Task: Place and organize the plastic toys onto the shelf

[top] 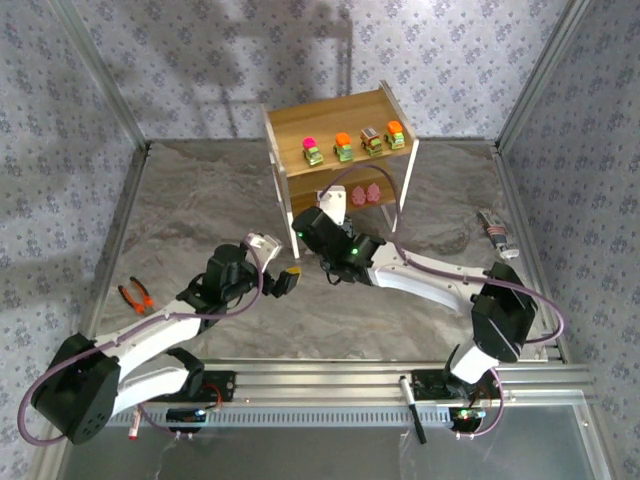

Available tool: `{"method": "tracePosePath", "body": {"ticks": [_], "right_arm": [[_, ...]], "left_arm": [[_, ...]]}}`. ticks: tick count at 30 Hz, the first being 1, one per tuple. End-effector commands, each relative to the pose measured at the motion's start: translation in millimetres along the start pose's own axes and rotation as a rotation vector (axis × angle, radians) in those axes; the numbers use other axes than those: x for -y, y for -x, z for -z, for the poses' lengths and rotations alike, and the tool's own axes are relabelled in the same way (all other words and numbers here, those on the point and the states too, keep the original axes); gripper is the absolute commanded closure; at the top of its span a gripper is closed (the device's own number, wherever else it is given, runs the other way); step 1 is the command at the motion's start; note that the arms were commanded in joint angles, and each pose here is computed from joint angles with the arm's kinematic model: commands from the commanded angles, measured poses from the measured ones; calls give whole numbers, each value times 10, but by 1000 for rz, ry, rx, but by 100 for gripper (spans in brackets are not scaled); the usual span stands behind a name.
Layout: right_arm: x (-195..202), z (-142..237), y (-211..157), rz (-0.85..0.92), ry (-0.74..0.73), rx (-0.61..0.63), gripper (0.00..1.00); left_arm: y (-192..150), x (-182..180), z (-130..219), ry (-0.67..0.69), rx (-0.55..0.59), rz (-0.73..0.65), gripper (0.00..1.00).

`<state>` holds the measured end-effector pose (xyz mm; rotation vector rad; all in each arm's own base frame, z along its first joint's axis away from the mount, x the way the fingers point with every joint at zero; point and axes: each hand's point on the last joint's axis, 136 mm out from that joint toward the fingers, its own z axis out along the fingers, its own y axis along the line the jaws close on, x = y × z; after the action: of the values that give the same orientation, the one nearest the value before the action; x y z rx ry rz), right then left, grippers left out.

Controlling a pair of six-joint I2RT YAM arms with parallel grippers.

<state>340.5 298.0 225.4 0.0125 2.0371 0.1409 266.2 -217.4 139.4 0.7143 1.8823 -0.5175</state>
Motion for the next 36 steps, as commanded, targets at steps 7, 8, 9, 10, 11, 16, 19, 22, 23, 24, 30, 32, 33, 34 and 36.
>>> {"method": "tracePosePath", "body": {"ticks": [7,8,9,10,11,16,19,22,23,24,30,32,33,34,36], "right_arm": [[-57,-275,44,-21,-20,-4,80],[-66,-300,49,-22,-21,-5,80],[-78,-326,40,-20,-24,-7,80],[-81,-357,40,-22,-25,-8,80],[-89,-377,45,-25,-25,-7,80],[-95,-499,66,-43,-29,-7,80],[-89,-561,72,-43,-37,-10,80],[-78,-600,74,-42,-43,-11,80],[-76,-612,84,-44,-46,-12,80],[-67,-629,73,-43,-50,-15,80],[-32,-686,48,-49,-66,-24,80],[-29,-703,34,-46,-69,-28,80],[-28,-707,24,-41,-72,-32,80],[-31,-707,20,-38,-74,-34,80],[-40,-696,14,-34,-75,-35,79]], "left_arm": [[49,161,-45,-33,71,-30,0],[30,170,-51,-32,71,-36,0],[5,182,-58,-34,69,-44,1],[-13,194,-66,-36,68,-52,0],[-30,191,-71,-33,68,-55,0],[-103,186,-107,-29,65,-69,0],[-130,179,-125,-25,57,-67,1],[-100,159,-107,-14,71,-68,0],[-101,156,-104,-12,74,-67,0],[-104,156,-105,-10,75,-68,0],[-109,134,-107,0,75,-69,1],[-120,133,-115,1,71,-71,0],[-129,128,-117,4,68,-71,0],[-125,121,-120,7,68,-70,0],[-125,113,-122,12,67,-70,0]]}}
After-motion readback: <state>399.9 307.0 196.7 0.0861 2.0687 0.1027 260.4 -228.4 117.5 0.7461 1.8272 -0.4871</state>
